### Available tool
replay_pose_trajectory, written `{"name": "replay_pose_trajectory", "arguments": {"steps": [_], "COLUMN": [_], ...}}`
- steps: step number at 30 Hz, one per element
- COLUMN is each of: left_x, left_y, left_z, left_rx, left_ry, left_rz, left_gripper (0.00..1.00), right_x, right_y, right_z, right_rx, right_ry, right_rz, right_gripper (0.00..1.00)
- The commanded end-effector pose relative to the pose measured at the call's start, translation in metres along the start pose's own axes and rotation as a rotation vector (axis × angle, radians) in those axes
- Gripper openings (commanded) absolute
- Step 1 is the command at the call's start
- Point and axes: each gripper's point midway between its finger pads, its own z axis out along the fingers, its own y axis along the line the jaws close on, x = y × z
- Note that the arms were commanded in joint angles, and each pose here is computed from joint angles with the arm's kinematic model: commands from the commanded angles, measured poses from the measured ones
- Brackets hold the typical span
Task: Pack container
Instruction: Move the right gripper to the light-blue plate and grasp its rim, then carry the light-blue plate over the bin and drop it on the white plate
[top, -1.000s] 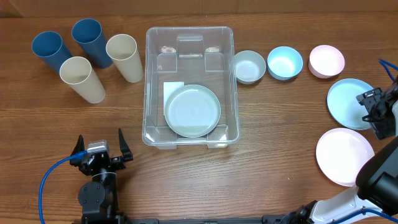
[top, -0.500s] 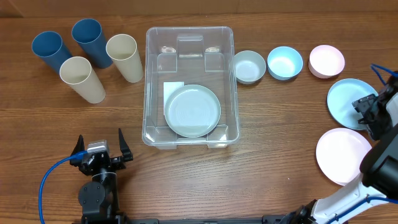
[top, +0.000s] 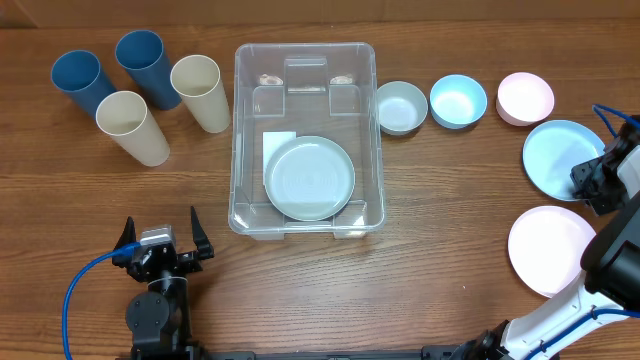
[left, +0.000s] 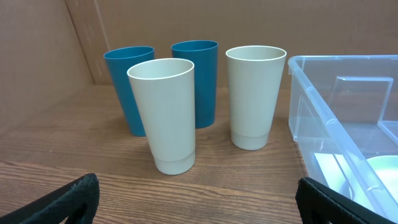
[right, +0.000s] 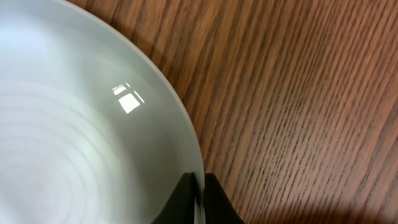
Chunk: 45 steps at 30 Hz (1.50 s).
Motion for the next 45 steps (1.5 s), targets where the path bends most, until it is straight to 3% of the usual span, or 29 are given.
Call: {"name": "replay_pose_trajectory", "arguments": {"steps": [1,8,23,26,31,34,38,41,45], "left_x": [-0.001,-0.001,-0.001,-0.001,-0.001,-0.001,-0.001,-0.001,-0.001], "left_y": [0.000,0.000,0.000,0.000,0.000,0.000,0.000,0.000,0.000], "left_z": [0.000,0.000,0.000,0.000,0.000,0.000,0.000,0.000,0.000], "left_rx": [0.003,0.003,0.003,0.003,0.003,0.003,0.003,0.003,0.003], "left_ry": [-0.009,-0.009,-0.009,-0.009,-0.009,-0.009,-0.009,-0.009,-0.009], "left_rz": [0.014,0.014,0.014,0.014,0.014,0.014,0.014,0.014,0.014], "left_gripper": [1.00,1.00,1.00,1.00,1.00,1.00,1.00,1.00,1.00], "right_x": [0.006,0.008,-0.053,-0.048,-0.031,0.010,0.102,0.190,0.263], "right_y": [-0.003,-0.005,0.015,0.026,0.075,0.117,0.153,0.169,0.168], "right_z": [0.008,-0.009,-0.141,-0.159,-0.222,-0.285,-0.339,-0.360,-0.367], "right_rx": [0.021,0.039,-0.035,-0.099,-0.372,-0.579,-0.691,-0.704,-0.627], "right_ry": [0.020,0.070,0.023,0.059,0.079,0.065,0.099,0.151,0.111], "right_rz": [-0.003,0.040,0.079,0.054,-0.170,-0.403,-0.683,-0.920,-1.131], "right_gripper": [0.04,0.04,0.04,0.04,0.04,0.04,0.04,0.04,0.04]}}
